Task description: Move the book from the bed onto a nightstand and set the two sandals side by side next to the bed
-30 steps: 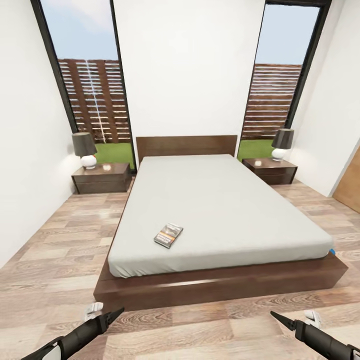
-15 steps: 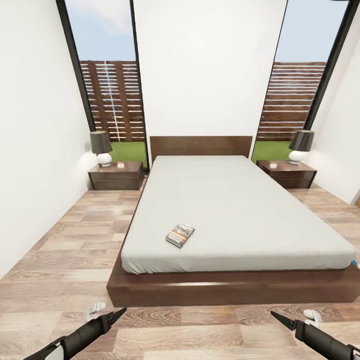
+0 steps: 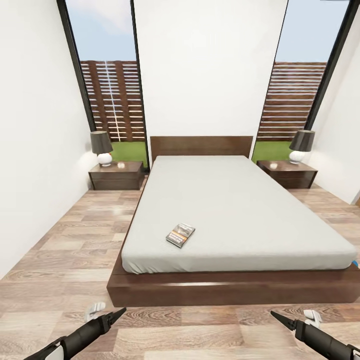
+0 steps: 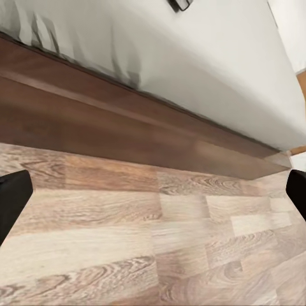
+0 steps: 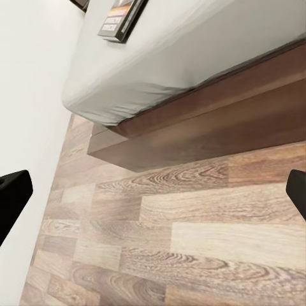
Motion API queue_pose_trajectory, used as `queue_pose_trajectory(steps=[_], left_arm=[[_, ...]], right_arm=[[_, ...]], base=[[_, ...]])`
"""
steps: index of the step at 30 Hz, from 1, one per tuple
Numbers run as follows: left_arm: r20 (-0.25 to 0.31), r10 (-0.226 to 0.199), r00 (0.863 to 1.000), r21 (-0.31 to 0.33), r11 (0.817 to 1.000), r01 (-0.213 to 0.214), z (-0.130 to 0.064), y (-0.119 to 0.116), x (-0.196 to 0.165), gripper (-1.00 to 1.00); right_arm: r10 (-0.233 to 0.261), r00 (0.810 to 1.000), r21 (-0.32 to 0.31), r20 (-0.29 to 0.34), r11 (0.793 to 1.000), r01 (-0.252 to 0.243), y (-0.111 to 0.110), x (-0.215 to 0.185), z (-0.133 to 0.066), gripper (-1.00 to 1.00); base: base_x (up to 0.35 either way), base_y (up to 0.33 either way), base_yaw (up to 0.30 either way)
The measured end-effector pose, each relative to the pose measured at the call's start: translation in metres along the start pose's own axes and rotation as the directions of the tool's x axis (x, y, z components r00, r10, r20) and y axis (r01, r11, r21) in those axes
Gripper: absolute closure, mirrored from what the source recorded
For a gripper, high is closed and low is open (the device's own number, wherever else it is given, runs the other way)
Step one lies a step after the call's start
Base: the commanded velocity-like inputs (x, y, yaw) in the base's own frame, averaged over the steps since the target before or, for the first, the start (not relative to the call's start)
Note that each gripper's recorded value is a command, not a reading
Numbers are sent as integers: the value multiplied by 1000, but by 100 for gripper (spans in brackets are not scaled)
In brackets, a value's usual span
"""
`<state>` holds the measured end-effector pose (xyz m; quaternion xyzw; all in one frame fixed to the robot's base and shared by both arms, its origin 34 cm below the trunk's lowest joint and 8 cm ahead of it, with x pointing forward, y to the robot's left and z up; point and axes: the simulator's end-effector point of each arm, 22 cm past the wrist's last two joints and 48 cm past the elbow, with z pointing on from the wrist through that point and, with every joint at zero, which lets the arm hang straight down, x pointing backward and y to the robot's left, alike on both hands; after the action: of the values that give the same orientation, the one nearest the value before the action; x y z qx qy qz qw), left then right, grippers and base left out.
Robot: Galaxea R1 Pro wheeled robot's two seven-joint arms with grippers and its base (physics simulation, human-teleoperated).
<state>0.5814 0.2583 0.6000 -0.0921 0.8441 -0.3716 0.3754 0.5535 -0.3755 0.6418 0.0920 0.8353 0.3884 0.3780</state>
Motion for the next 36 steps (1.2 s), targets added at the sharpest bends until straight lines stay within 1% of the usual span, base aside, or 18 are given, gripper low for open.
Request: queue_pose_trajectory(steps=[2,5,27,31,36], left_arm=[[0,1,1000,-17,1000,-1,0,4,0,-100],[-1,1,1000,-25,1000,-1,0,5,1,-100],[-3,-1,1000,-21,1000,1,3,2,3,-100],[-2,1,1000,-22,1000,-1,3,2,2,-100],[-4,2,1000,-21,1000,-2,3,2,3,-100]], right_arm=[[0,1000,0,0,1000,0,0,0,0,-100],[0,1000,0,0,1000,0,0,0,0,-100],[0,1000,2,0,1000,0,0,0,0,-100],[0,1000,1,0,1000,0,0,0,0,-100],[0,1000,1,0,1000,0,0,0,0,-100]], base=[[0,0,0],[0,0,0],[1,0,0],[183,0,0],[302,0,0]])
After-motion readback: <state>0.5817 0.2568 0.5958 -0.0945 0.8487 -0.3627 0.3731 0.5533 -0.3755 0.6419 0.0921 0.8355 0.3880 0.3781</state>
